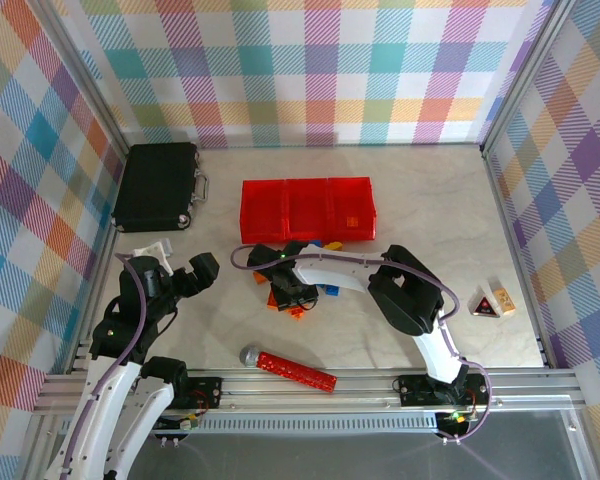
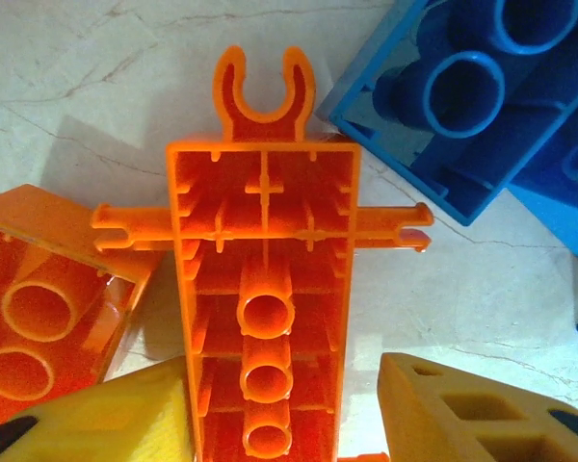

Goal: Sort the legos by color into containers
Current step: Pick up the lego from the bottom-center of the table, then place the lego in the container.

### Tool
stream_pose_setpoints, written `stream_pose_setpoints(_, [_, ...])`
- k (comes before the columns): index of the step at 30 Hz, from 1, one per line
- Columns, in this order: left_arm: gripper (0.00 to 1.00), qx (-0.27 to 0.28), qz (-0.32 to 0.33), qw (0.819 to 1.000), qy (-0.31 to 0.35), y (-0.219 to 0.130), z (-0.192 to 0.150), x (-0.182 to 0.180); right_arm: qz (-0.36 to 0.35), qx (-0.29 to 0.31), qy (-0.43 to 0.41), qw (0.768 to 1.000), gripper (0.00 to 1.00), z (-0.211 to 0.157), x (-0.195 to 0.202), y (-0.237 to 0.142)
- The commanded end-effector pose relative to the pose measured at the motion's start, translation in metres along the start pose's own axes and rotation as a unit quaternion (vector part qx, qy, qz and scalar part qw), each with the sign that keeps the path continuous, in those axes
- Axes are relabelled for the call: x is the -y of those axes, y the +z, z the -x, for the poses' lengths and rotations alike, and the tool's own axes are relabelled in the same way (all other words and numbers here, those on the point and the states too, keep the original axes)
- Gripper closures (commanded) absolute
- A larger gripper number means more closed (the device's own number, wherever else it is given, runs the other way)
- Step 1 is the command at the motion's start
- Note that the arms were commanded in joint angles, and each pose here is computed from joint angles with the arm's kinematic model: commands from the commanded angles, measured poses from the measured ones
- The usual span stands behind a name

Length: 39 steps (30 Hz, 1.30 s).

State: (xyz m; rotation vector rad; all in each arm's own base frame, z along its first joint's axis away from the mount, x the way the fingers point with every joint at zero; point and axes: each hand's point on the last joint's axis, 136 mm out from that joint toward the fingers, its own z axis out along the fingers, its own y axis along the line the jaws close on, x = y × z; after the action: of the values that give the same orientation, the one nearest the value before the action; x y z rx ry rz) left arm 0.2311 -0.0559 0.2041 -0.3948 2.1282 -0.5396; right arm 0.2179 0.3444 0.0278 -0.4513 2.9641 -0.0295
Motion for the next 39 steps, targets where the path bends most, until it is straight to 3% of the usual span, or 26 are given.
stream_pose_setpoints(1, [0.00, 0.008, 0.001, 1.000, 0.010, 0.000, 0.003, 0.001, -0.017, 0.006, -0.012, 1.000, 0.54, 0.004, 0.003, 0.004])
stream_pose_setpoints(6, [0.01, 0.008, 0.009, 1.000, 0.008, 0.000, 0.005, -0.001, -0.023, 0.013, -0.023, 0.999, 0.67, 0.007, 0.006, -0.004])
stream_pose_setpoints(10, [0.00, 0.000, 0.021, 1.000, 0.007, 0.001, 0.004, -0.004, -0.010, 0.032, -0.030, 0.999, 0.76, 0.012, 0.008, -0.032])
stream_pose_setpoints(17, [0.00, -0.019, 0.009, 1.000, 0.005, 0.001, -0.001, 0.001, 0.010, 0.106, -0.036, 0.994, 0.78, 0.031, 0.027, -0.105])
stream_pose_setpoints(21, [0.01, -0.020, -0.001, 1.000, 0.000, 0.000, -0.001, 0.005, 0.029, 0.141, -0.021, 0.989, 0.79, 0.050, 0.055, -0.141])
stream_pose_setpoints(25, [0.00, -0.024, 0.036, 0.999, -0.026, -0.001, 0.001, -0.005, 0.038, 0.160, 0.001, 0.986, 0.79, 0.073, 0.094, -0.164])
stream_pose_setpoints(31, [0.00, -0.040, 0.023, 0.999, -0.013, -0.002, 0.006, 0.007, 0.046, 0.193, 0.007, 0.980, 0.79, 0.112, 0.142, -0.178])
stream_pose_setpoints(39, [0.00, -0.053, -0.006, 0.999, 0.000, -0.002, 0.011, 0.023, 0.052, 0.209, 0.002, 0.977, 0.79, 0.165, 0.197, -0.158])
